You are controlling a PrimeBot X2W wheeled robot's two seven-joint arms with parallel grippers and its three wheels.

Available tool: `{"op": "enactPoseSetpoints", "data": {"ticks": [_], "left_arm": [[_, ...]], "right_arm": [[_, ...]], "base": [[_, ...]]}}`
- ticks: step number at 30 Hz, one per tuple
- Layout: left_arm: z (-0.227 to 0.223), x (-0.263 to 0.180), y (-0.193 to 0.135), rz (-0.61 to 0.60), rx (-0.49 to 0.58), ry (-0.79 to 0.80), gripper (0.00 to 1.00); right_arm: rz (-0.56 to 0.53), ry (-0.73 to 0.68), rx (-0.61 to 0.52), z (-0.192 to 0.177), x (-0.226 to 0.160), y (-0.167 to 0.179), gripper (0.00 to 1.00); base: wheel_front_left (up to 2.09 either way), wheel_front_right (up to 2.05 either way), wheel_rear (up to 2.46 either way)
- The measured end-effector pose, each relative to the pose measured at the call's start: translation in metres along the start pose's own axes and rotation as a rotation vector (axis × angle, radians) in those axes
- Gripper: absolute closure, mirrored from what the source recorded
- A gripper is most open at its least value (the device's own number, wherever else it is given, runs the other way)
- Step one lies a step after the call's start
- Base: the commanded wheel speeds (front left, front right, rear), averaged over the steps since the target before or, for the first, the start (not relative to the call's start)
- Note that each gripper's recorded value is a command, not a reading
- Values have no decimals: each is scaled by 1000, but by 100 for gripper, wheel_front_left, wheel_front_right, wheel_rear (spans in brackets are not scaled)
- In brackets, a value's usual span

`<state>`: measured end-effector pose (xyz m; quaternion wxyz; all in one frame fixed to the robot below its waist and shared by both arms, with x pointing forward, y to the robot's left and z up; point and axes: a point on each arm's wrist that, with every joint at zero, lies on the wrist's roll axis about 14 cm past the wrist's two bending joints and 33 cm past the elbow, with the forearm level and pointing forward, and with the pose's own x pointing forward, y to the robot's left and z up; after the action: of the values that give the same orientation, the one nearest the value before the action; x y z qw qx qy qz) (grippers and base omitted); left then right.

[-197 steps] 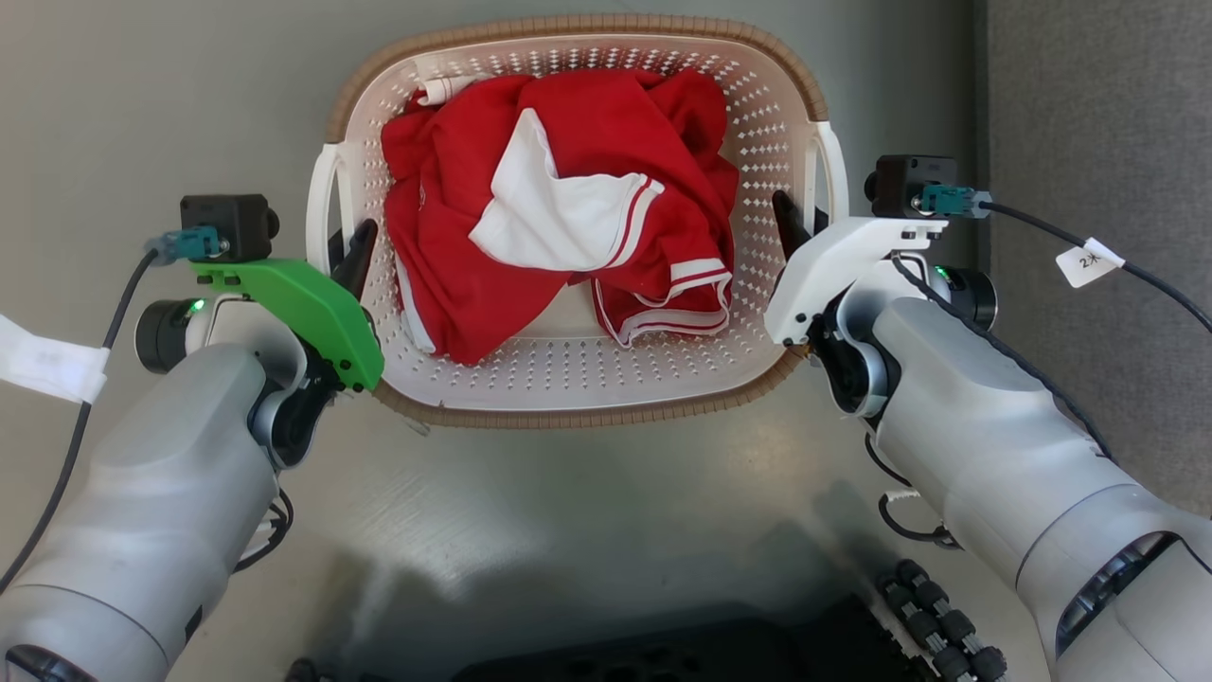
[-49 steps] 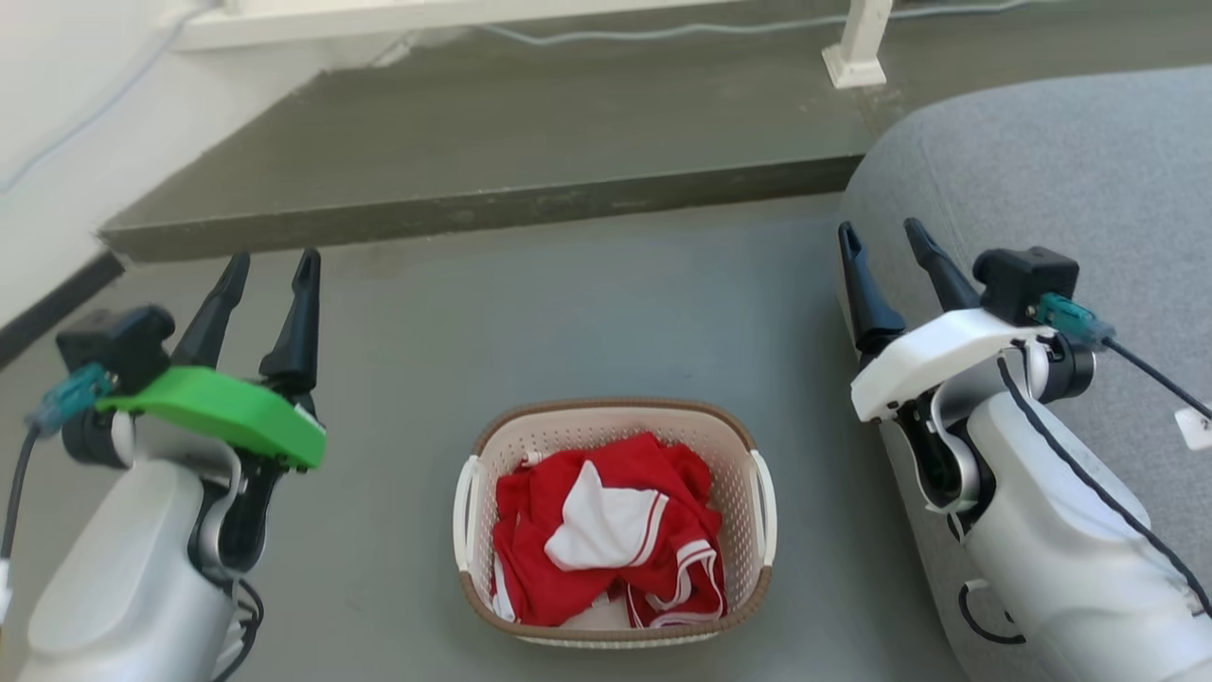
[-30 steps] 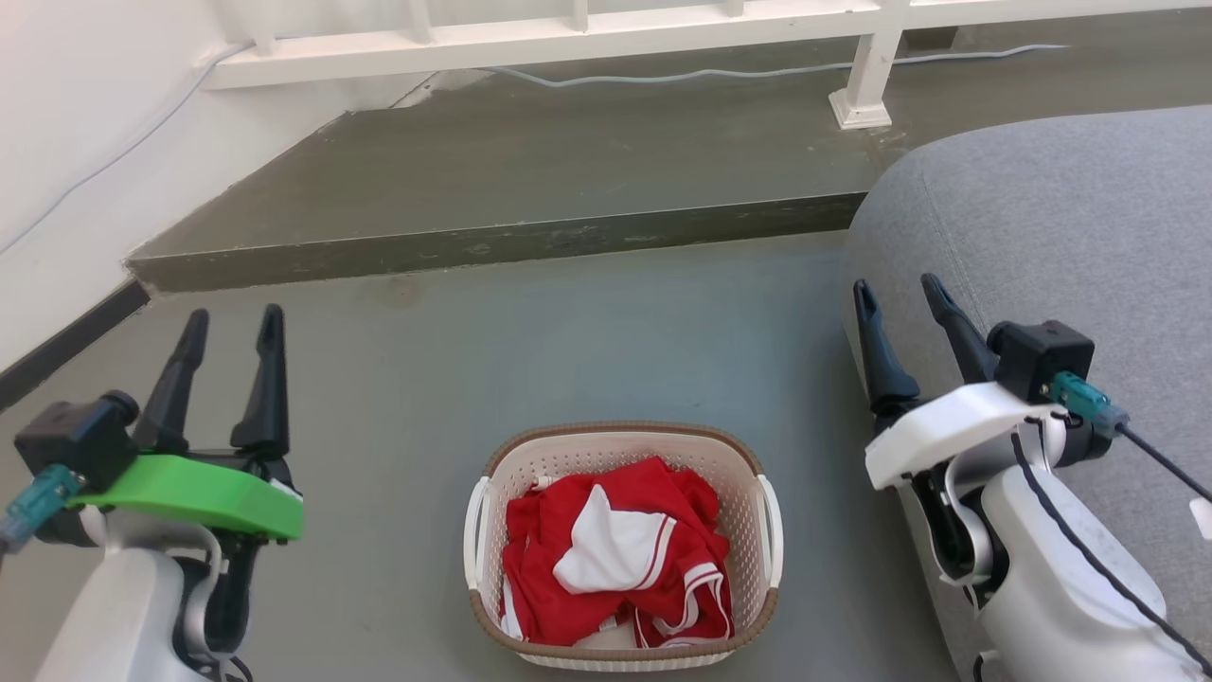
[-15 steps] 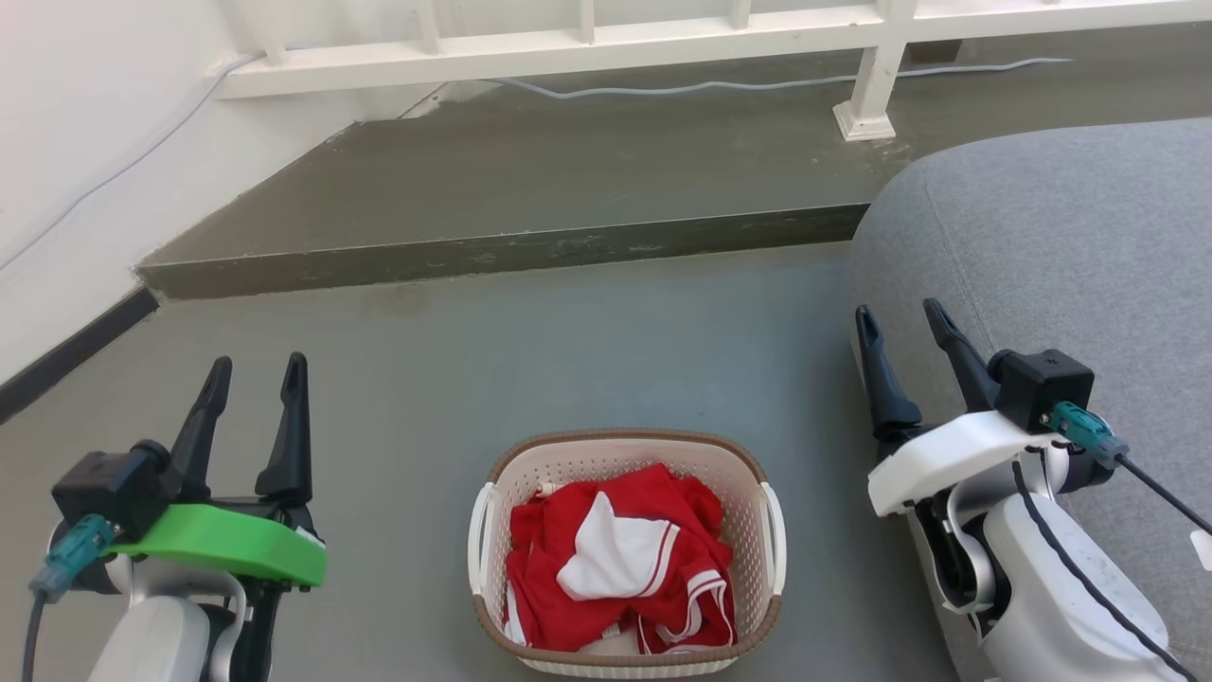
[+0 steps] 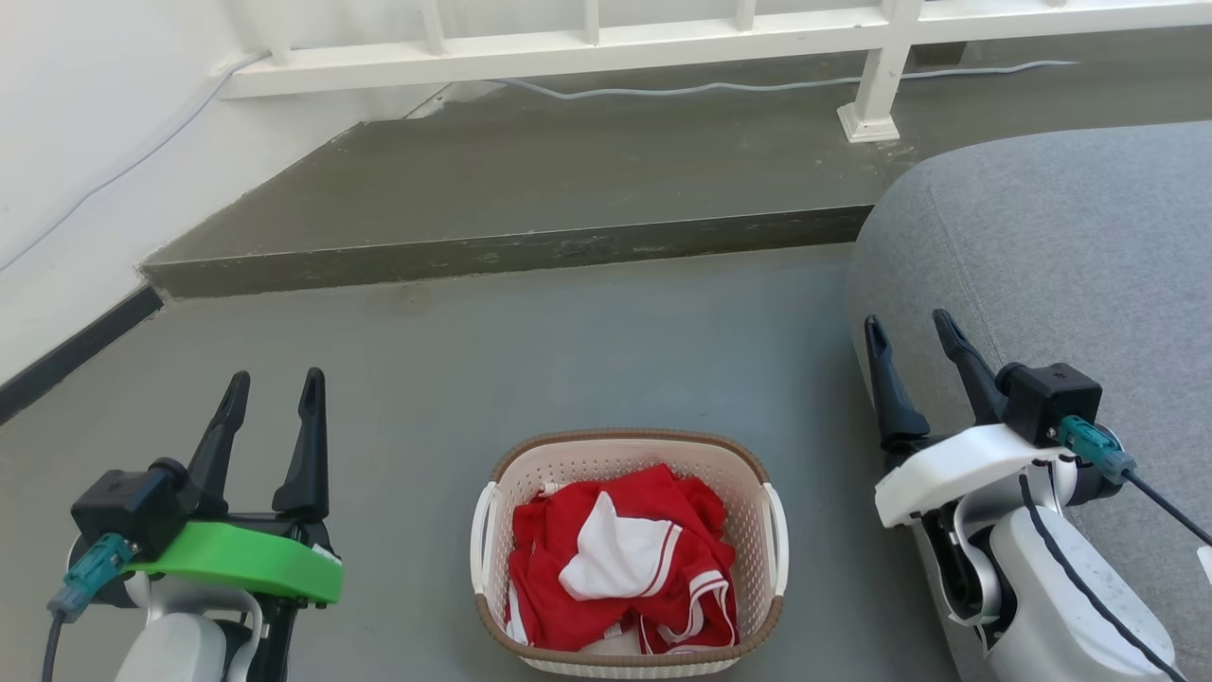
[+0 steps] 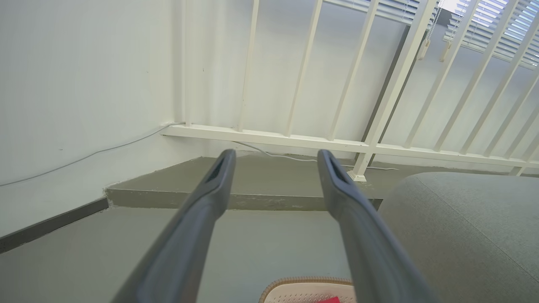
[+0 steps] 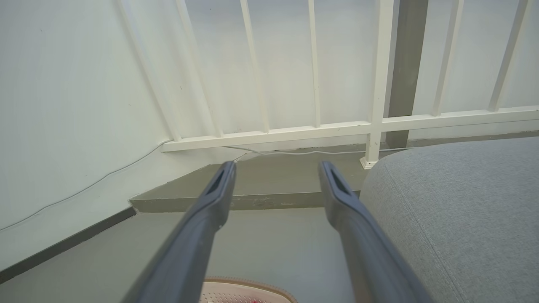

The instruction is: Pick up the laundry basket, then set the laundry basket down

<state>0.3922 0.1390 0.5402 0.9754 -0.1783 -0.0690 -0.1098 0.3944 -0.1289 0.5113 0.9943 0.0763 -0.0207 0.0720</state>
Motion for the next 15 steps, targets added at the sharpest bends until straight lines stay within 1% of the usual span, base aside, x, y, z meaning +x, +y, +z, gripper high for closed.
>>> {"op": "enactPoseSetpoints", "data": {"ticks": [15], "left_arm": [[3, 1, 0, -2, 7, -13, 0]], "right_arm": [[-9, 9, 11, -4, -3, 0, 0]], "base": [[0, 0, 0]]}}
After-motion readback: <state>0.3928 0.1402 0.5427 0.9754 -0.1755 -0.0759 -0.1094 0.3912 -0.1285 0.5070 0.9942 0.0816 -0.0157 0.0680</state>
